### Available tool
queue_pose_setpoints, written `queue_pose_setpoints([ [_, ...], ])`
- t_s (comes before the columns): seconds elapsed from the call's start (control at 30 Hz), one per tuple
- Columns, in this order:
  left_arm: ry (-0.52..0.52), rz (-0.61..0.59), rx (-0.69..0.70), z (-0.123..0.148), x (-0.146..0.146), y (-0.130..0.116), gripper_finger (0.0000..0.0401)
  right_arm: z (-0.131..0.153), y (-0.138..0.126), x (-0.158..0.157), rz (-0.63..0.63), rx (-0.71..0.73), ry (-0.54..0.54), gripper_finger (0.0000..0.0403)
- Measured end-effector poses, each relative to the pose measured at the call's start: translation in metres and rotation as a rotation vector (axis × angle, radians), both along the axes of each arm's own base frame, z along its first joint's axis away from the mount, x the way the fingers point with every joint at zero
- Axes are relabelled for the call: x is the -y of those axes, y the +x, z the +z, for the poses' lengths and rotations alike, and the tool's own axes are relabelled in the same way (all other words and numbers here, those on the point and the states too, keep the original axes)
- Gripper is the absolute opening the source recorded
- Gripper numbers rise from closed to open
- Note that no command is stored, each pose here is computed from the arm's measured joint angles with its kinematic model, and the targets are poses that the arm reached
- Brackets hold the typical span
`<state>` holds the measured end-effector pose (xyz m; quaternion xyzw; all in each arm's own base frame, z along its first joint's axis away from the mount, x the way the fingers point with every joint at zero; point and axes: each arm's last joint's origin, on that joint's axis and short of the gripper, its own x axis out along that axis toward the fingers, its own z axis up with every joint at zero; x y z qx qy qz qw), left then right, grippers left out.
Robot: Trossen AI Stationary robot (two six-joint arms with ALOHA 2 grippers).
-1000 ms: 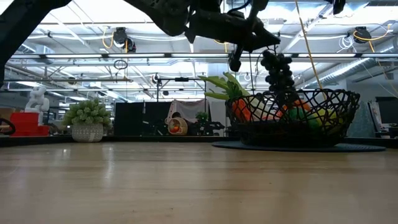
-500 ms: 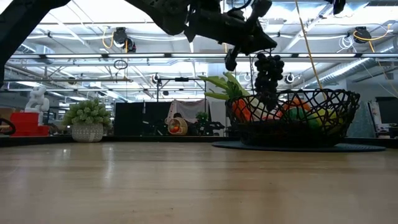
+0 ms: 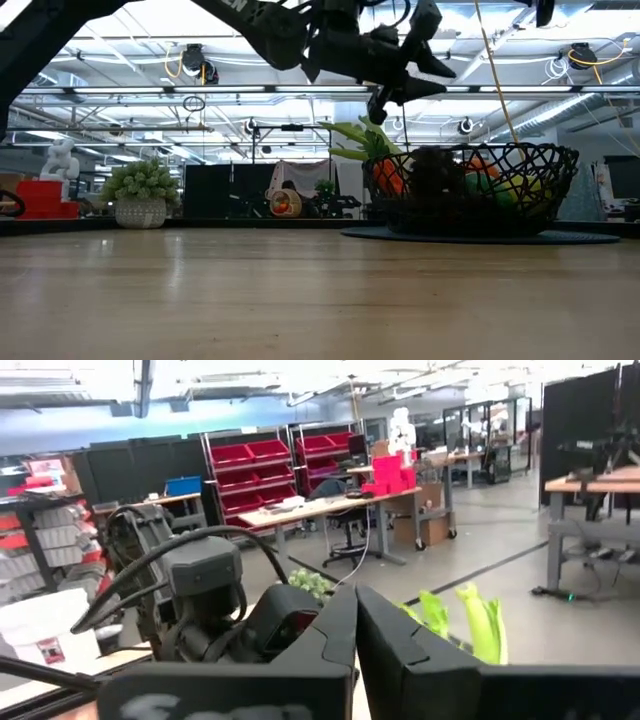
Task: Build produce basket
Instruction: Put the black grapes into the black woven basket, then return to Home Position
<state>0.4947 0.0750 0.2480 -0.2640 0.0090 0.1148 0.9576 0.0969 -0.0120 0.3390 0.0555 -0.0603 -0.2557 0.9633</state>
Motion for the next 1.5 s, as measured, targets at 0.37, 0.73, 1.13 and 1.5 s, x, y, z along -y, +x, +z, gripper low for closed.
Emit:
queue_pose_setpoints([
  [0.37, -0.136, -0.133, 0.095, 0.054, -0.031, -0.029, 0.0219, -0.009, 0.026, -0.001, 0.02, 0.024, 0.217, 0.0],
  [0.73, 0.219, -0.206, -0.238, 0.139, -0.032, -0.126, 0.0095, -0.013, 0.045, -0.004, 0.091, -0.015, 0.213, 0.0],
  [1.13, 0.276, -0.082, -0.668, 0.164, -0.005, -0.226, 0.0003, -0.006, 0.045, -0.006, 0.176, -0.03, 0.029, 0.0],
  [1.5, 0.221, -0.148, -0.488, 0.117, 0.048, -0.279, 0.0002, -0.029, 0.051, -0.009, 0.277, -0.033, 0.027, 0.0],
])
